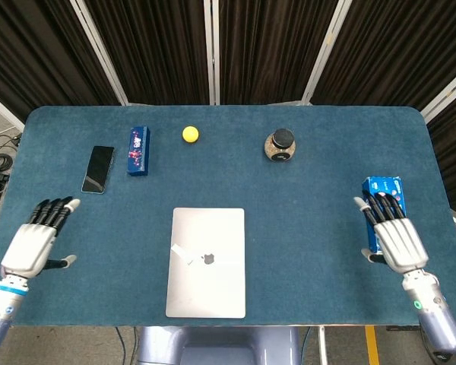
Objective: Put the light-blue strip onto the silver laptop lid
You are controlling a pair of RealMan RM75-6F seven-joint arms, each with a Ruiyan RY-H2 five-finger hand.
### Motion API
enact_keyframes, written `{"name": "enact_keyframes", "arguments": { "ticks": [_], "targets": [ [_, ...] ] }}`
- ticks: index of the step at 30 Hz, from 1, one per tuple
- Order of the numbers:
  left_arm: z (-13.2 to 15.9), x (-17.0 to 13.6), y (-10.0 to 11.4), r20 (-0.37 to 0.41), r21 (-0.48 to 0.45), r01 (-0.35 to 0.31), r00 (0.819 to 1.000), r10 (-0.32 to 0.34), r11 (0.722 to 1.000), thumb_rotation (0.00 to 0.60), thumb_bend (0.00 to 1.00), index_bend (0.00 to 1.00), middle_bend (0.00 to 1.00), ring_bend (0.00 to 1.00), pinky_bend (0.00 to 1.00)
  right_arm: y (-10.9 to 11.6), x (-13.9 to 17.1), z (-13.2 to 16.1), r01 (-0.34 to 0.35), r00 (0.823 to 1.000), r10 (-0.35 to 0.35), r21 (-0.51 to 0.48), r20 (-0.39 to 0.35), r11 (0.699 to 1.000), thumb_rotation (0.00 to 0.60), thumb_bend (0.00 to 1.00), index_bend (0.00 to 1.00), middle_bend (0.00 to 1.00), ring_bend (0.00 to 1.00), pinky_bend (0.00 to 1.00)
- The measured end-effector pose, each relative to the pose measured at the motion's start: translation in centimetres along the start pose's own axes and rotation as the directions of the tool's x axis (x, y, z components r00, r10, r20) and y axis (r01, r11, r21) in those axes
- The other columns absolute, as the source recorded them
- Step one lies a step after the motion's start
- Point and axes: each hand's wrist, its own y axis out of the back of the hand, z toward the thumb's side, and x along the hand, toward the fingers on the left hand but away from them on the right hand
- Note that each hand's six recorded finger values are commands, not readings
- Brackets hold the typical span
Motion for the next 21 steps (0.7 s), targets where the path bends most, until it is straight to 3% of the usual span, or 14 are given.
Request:
{"name": "enact_keyframes", "arguments": {
  "ticks": [3, 9, 17, 21],
  "targets": [
    [1.9, 0.9, -0.3, 0.084, 0.001, 0.023, 0.996, -0.023, 1.000, 0.600, 0.55, 0.12, 0.00, 0.00, 0.00, 0.0, 1.5, -0.3, 0.008, 0.999, -0.006, -0.046, 0.045, 0.999, 0.600, 0.00, 0.00, 0.00, 0.00, 0.00],
    [5.5, 2.7, -1.6, 0.207, 0.028, 0.122, 0.970, -0.126, 0.992, 0.600, 0.74, 0.30, 0.00, 0.00, 0.00, -0.3, 3.0, -0.2, 0.019, 0.997, -0.014, -0.060, 0.074, 0.998, 0.600, 0.00, 0.00, 0.00, 0.00, 0.00],
    [10.7, 5.7, -3.9, 0.318, 0.115, 0.226, 0.914, -0.251, 0.967, 0.600, 0.76, 0.37, 0.00, 0.00, 0.00, -0.1, 2.9, -0.8, 0.027, 0.996, -0.020, -0.073, 0.086, 0.997, 0.600, 0.00, 0.00, 0.00, 0.00, 0.00],
    [13.4, 6.6, -5.4, 0.354, 0.113, 0.260, 0.891, -0.283, 0.959, 0.600, 0.75, 0.39, 0.00, 0.00, 0.00, -0.3, 2.7, -1.3, 0.018, 0.995, -0.009, -0.100, 0.095, 0.995, 0.600, 0.00, 0.00, 0.00, 0.00, 0.00]
  ]
}}
